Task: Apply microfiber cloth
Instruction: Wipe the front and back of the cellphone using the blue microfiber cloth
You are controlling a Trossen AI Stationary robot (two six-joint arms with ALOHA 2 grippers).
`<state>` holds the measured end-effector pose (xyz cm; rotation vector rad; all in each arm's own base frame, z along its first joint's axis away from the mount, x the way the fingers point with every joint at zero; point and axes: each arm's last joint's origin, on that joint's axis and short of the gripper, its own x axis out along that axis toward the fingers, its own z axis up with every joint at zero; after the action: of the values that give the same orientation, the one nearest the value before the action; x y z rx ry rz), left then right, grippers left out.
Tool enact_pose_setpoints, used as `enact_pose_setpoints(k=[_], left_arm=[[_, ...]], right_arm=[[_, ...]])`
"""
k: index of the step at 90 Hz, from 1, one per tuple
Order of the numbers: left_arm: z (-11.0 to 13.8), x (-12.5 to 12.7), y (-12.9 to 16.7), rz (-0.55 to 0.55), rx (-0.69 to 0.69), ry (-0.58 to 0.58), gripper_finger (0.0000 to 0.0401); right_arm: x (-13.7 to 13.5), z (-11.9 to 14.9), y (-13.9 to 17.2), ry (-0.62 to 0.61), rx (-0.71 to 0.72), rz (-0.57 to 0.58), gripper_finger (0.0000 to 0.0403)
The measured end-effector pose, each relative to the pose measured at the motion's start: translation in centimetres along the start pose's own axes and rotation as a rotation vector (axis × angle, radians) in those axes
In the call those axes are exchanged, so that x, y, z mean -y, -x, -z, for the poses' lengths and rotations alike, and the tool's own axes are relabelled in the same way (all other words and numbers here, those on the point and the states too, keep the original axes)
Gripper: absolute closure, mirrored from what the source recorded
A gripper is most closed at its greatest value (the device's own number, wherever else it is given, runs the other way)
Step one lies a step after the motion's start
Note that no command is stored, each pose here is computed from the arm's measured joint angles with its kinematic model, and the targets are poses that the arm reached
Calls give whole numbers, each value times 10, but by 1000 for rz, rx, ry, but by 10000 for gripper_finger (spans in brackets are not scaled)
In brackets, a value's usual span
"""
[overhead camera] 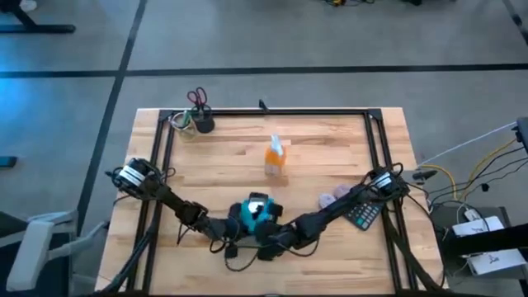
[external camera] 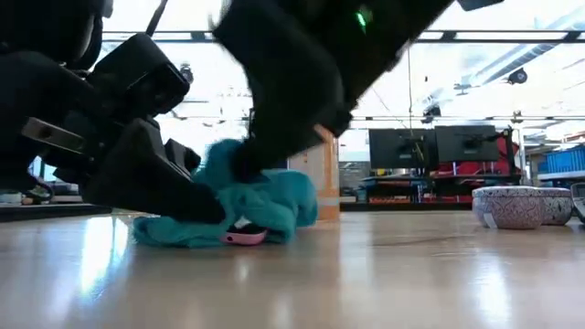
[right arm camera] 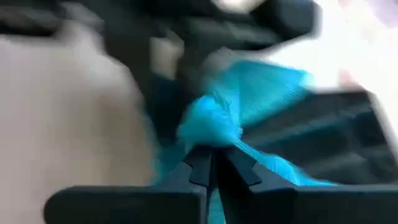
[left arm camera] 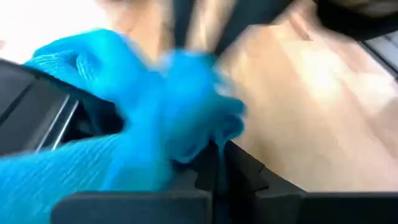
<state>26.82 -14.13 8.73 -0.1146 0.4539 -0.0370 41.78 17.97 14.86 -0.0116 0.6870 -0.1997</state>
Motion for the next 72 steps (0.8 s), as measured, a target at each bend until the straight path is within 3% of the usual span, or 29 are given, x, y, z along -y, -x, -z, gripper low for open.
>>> enact_pose_setpoints(k=[32,56,72], left_arm=[[-1,-2,3,-2,-3,13,401],[-5,-5,8,-16,17,19,401],[-2,-5,7,-19,8,28,401]], right_arm=[[-6,13,-21,-44,45,38,403],[1,-7,11,-11,33,41,397],[11,-12,32,-1,-47,75,351]])
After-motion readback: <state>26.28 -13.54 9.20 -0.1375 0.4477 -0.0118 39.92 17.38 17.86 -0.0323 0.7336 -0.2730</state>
